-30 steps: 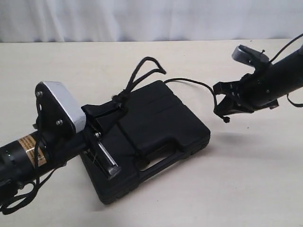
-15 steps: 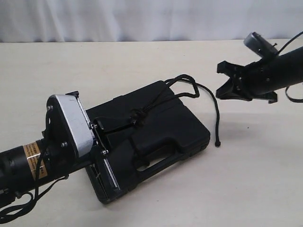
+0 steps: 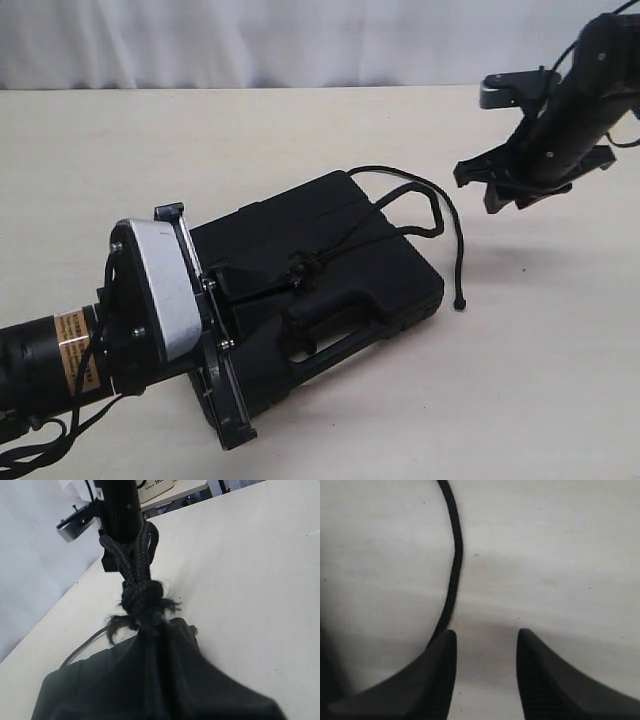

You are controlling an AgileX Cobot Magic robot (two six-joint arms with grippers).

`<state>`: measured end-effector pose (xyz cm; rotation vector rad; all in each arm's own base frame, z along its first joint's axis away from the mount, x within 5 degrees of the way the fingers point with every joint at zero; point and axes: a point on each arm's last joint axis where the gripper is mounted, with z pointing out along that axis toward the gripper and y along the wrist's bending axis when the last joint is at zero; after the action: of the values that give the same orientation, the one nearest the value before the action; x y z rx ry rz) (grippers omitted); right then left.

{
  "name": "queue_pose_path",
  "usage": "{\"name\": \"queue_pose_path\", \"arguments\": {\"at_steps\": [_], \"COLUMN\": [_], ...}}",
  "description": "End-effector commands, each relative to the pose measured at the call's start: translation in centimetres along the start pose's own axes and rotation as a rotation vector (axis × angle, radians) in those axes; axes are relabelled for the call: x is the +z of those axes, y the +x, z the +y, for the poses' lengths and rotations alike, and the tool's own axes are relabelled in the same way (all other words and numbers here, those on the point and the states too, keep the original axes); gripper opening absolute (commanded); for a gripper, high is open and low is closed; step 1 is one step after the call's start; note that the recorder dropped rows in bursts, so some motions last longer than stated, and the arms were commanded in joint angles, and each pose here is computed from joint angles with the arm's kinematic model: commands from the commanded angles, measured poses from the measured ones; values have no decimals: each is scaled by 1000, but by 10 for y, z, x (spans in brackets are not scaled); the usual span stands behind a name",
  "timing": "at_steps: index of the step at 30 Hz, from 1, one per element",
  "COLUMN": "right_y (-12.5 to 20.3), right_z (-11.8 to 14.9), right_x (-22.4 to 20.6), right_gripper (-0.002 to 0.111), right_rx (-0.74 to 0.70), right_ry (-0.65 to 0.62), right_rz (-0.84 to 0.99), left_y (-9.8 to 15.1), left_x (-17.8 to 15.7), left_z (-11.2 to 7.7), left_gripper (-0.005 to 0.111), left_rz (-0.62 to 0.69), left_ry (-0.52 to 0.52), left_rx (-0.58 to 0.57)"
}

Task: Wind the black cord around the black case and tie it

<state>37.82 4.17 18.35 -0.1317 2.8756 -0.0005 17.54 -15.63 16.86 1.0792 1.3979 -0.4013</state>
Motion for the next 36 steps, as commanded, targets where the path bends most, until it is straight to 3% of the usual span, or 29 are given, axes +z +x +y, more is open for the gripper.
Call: {"name": "queue_pose_path", "arguments": {"at_steps": [1,7,19,22,25,31,36], "right_y": [-15,-30,-32,-29,-28,-26,-29], "right_z": [9,12,13,13,13,14,-2], "right_x": [18,44,80,87,90,77,44], "right_gripper": [38,38,38,27,4,4,4], "right_rx": [81,108,120,120,103,128,241], "right_ry": [-18,-43,-41,-40,-34,-55,-227], "right_rz": [60,94,76,94,110,138,139], "left_y": [-2,-2,-2,-2,-2,-2,-2], "left_x": [-1,-1,-1,-1,-1,-1,-1], "left_z": [0,0,0,0,0,0,0], "left_gripper": [0,0,0,0,0,0,0], "left_rz": [-16,-16,-16,-16,-16,-16,-16], "left_ry": [-1,-1,-1,-1,-1,-1,1], "left_rx": [3,3,3,3,3,5,50]}}
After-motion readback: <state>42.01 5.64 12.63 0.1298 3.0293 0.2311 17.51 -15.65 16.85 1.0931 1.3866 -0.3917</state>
